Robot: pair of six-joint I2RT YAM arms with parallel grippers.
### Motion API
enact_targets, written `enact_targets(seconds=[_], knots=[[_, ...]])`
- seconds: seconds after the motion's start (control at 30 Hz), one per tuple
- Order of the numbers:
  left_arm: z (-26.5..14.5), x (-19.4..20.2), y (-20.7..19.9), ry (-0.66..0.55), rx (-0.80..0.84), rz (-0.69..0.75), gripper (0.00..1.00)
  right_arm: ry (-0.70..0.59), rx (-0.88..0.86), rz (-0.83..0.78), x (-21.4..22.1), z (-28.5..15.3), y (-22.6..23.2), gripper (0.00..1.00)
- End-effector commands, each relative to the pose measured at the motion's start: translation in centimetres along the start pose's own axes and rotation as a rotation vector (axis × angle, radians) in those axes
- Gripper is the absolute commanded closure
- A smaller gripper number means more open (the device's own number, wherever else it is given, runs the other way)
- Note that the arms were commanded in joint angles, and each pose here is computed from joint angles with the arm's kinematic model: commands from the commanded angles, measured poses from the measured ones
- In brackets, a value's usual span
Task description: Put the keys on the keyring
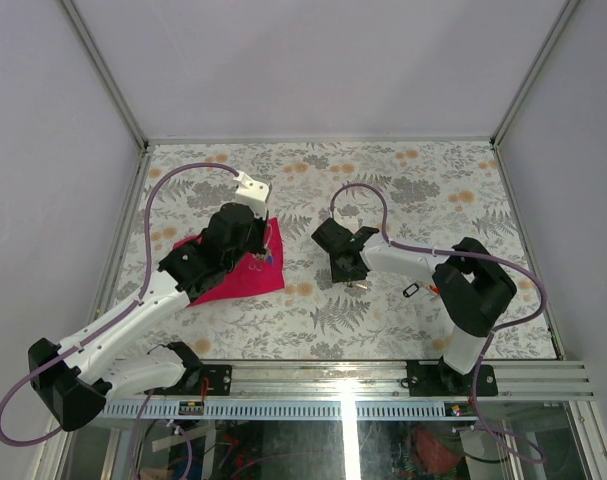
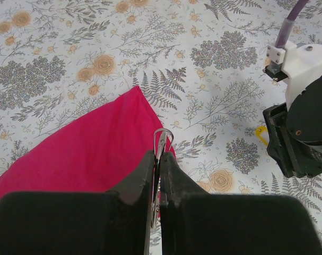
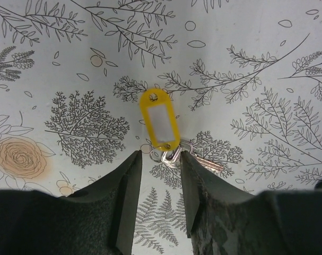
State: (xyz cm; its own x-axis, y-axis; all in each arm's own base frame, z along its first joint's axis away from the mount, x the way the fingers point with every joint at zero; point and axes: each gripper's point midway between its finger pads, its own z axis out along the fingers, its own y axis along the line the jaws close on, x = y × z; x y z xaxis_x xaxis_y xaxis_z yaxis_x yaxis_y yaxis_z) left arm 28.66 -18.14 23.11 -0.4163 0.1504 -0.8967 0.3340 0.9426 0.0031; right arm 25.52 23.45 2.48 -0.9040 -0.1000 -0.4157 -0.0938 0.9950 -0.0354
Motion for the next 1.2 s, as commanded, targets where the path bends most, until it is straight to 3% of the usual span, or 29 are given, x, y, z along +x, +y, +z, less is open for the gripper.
enact_targets(seconds=[0.0,0.4,1.17], knots=[[0.3,-1.8,0.0,-0.066,0.001,-0.023,1.0,-0.034,0.023,0.013,-1.3,0.2,0.7,0.58],[0.3,-1.8,-0.1,-0.065,0.006,-0.022,1.0,-0.001,0.03,-0.01,-0.6,0.9,0.7,0.62],[0.4,-1.7,-0.2,-0.061,0.012,-0.021,1.0,-0.018,0.025,-0.095,-1.1,-0.2,0.2,1.0]])
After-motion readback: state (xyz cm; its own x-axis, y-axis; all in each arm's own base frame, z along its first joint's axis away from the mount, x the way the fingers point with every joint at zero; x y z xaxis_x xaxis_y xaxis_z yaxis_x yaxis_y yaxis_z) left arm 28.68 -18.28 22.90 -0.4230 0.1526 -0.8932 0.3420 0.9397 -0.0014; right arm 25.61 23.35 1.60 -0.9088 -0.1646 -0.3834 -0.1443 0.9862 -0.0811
